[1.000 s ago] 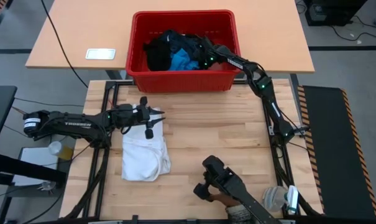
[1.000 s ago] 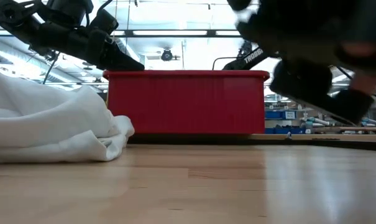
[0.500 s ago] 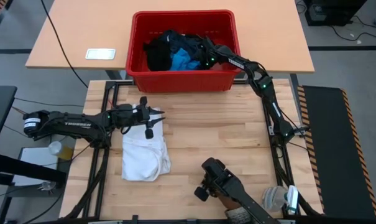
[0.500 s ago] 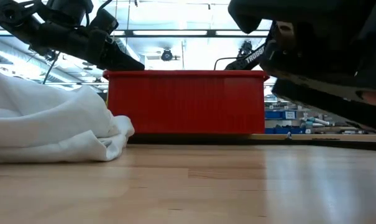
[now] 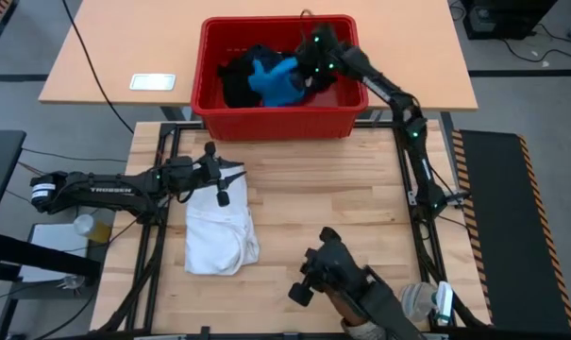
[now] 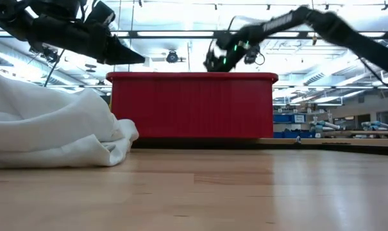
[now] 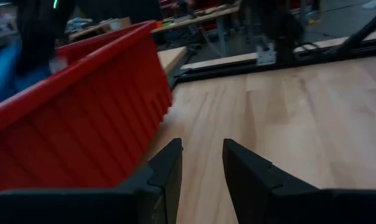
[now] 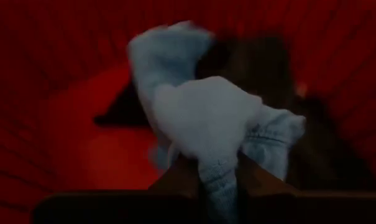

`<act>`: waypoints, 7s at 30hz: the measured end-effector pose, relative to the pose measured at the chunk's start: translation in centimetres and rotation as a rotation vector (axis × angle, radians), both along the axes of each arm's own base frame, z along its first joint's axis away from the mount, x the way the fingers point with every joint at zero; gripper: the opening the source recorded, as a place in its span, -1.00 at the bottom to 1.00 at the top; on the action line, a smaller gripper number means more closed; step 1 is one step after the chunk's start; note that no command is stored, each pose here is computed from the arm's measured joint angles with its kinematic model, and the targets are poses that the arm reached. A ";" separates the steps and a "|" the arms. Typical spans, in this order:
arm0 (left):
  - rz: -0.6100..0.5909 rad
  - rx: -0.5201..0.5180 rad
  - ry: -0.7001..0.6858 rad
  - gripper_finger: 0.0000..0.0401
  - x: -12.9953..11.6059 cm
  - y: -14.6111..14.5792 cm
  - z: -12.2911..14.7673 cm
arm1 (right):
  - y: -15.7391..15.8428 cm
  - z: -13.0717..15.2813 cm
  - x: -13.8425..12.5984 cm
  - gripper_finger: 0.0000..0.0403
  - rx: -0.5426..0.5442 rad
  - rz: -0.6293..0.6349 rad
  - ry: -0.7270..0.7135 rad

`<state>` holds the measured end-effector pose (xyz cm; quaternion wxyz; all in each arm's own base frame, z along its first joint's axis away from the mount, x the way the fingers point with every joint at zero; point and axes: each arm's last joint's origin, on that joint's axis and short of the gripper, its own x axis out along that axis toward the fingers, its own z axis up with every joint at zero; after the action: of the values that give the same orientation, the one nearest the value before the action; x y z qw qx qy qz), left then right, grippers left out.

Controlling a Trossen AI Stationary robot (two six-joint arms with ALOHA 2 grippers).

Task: Fold laundry
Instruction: Fold the blue underwear

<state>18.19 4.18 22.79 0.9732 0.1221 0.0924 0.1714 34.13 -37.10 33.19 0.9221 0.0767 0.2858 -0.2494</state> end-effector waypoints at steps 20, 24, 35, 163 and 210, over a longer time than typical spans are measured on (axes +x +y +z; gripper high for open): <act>0.048 0.006 0.006 -0.41 0.0 0.1 0.0 | 13.8 17.6 -3.6 -0.83 -0.388 0.148 -0.328; 0.047 -0.023 -0.032 -0.41 -0.2 0.0 0.3 | 17.5 19.0 -4.3 -0.83 -0.337 0.317 -0.364; -0.059 -0.106 -0.215 -0.41 -2.0 -2.1 2.6 | 29.8 14.4 -2.0 -0.83 -0.115 0.606 -0.075; -0.330 -0.004 0.544 -0.99 13.1 -2.5 2.5 | 38.0 -16.7 -9.2 0.05 -0.003 0.341 0.046; -0.868 -0.133 0.423 -0.99 11.3 -5.6 16.3 | 39.2 -11.8 -7.2 0.04 -0.075 0.749 -0.225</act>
<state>29.45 -1.46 39.05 0.9203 0.1193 0.2397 -0.2852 26.93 2.09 21.36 0.9770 -0.0397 0.1820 0.1041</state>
